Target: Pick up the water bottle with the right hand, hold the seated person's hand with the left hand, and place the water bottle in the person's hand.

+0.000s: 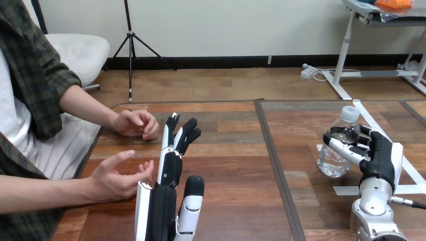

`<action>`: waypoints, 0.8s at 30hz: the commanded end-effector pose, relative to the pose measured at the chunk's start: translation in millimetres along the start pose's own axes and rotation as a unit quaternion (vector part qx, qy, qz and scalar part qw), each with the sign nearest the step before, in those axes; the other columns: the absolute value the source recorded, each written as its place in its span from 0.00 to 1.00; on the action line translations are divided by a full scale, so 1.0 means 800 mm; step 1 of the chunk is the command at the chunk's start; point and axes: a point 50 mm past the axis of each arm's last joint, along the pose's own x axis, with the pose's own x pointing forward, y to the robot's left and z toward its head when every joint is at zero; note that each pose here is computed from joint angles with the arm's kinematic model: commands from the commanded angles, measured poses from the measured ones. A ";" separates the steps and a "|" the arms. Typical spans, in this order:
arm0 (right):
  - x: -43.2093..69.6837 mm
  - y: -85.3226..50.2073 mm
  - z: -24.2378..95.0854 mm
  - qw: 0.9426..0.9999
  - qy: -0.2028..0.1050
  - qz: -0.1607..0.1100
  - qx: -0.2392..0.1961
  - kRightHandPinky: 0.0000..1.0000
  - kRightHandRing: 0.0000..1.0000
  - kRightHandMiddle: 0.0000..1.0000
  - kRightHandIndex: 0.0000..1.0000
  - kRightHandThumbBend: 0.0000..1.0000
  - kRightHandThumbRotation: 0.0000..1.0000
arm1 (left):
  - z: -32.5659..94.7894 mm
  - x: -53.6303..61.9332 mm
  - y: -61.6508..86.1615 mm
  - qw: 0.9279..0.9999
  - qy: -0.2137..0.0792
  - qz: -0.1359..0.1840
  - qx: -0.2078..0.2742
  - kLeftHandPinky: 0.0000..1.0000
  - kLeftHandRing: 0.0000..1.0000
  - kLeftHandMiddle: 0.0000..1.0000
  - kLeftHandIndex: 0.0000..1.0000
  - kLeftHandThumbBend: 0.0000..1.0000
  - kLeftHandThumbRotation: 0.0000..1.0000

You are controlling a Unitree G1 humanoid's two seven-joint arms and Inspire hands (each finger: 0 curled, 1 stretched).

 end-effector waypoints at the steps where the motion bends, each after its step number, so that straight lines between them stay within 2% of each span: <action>1: 0.017 0.000 0.047 0.998 -0.052 -0.006 0.020 0.57 0.63 0.67 0.69 0.72 0.00 | 0.012 0.012 -0.012 0.999 -0.026 0.025 -0.026 0.98 0.88 0.91 0.99 0.46 1.00; 14: 0.017 0.000 0.045 0.999 -0.048 -0.004 0.011 0.55 0.61 0.66 0.67 0.74 0.00 | 0.012 0.011 -0.011 0.999 -0.027 0.023 -0.023 0.98 0.88 0.91 0.99 0.46 1.00; 24: 0.016 -0.001 0.041 0.999 -0.046 0.000 0.013 0.58 0.64 0.68 0.69 0.73 0.00 | 0.012 0.010 -0.011 0.999 -0.025 0.022 -0.021 0.98 0.88 0.91 0.99 0.46 1.00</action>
